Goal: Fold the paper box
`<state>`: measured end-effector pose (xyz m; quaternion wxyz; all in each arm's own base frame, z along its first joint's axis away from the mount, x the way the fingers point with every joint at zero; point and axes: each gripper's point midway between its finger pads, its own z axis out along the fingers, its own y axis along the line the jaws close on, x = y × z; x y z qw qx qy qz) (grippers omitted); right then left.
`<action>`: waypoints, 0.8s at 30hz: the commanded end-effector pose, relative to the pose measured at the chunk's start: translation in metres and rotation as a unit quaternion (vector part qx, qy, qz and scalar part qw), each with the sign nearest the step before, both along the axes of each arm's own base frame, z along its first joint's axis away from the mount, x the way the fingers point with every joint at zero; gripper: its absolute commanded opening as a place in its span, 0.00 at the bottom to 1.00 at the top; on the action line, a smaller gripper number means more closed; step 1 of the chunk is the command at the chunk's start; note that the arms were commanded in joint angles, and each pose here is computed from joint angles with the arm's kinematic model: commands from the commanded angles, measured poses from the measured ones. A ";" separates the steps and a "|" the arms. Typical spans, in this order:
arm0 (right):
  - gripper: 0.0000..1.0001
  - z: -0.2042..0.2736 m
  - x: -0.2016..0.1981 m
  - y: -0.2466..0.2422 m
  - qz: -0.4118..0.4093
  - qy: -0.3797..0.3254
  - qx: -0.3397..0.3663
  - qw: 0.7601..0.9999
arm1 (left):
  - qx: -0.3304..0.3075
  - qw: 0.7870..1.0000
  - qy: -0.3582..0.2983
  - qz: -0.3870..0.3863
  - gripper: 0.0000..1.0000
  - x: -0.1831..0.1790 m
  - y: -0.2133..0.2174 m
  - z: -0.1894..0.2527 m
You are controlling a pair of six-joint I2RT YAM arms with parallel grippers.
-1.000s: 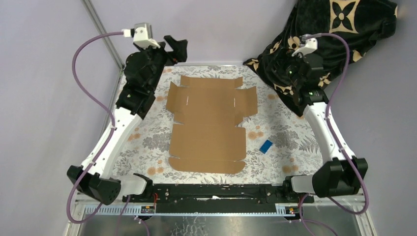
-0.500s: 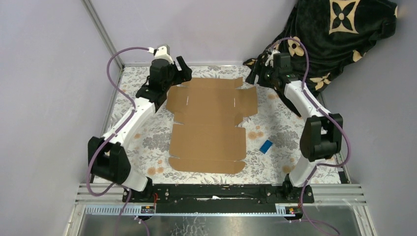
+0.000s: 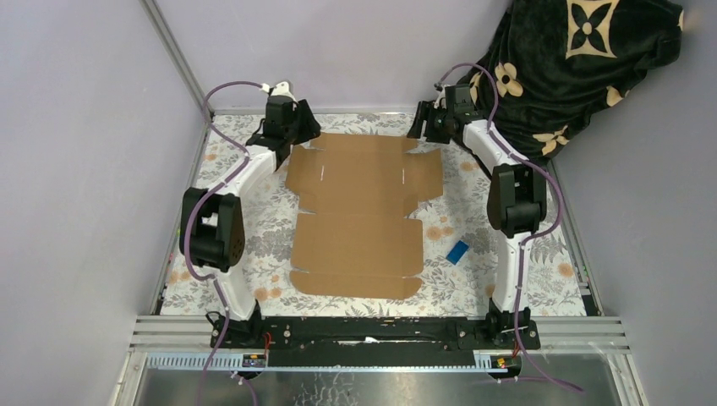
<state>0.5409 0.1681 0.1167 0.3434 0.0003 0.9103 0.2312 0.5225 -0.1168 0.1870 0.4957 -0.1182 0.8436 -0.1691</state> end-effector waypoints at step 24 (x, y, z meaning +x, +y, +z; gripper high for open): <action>0.71 -0.024 0.063 0.017 0.027 -0.033 0.026 0.999 | 0.061 0.997 -0.040 -0.035 0.73 0.086 0.010 -0.050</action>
